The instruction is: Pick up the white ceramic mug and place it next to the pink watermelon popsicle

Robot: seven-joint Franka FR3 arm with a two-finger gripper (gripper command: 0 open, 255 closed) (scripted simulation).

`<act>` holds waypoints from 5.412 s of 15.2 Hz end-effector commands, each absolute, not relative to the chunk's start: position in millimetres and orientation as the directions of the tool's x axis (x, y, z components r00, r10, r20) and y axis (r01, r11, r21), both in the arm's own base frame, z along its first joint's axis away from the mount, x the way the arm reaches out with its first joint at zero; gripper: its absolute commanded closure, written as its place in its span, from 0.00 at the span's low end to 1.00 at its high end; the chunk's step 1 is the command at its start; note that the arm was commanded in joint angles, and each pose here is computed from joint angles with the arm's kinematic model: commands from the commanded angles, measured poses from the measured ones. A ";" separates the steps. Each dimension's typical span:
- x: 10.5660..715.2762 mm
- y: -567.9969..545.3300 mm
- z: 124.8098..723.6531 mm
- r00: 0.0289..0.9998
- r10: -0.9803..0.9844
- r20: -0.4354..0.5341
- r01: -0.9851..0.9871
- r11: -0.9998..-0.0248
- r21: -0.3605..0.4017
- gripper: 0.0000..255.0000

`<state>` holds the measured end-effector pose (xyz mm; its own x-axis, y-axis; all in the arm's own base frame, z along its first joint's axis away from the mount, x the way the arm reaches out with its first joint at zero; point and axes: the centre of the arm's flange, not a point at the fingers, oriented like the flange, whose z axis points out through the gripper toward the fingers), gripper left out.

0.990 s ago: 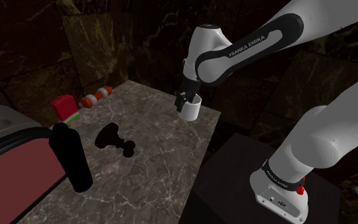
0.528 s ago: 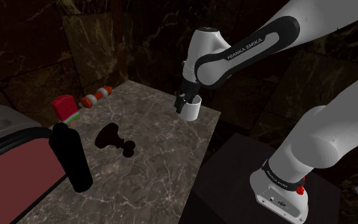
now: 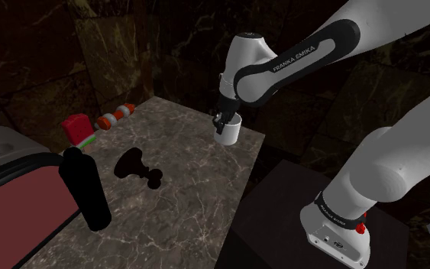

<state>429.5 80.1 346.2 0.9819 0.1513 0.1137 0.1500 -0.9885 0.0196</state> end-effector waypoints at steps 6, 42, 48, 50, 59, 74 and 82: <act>429.5 80.0 356.7 0.982 0.151 0.114 0.150 -0.989 0.020 1.00; 429.5 80.0 546.8 0.982 0.151 0.114 0.150 -0.989 0.020 1.00; 446.4 100.4 566.2 0.982 0.151 0.114 0.150 -0.989 0.020 1.00; 463.2 120.7 566.3 0.982 0.151 0.114 0.150 -0.989 0.020 1.00; 539.0 212.2 566.6 0.982 0.151 0.114 0.150 -0.989 0.020 1.00; 602.7 289.2 529.9 0.982 0.151 0.114 0.150 -0.989 0.020 1.00; 602.7 289.2 487.6 0.982 0.151 0.114 0.150 -0.989 0.020 1.00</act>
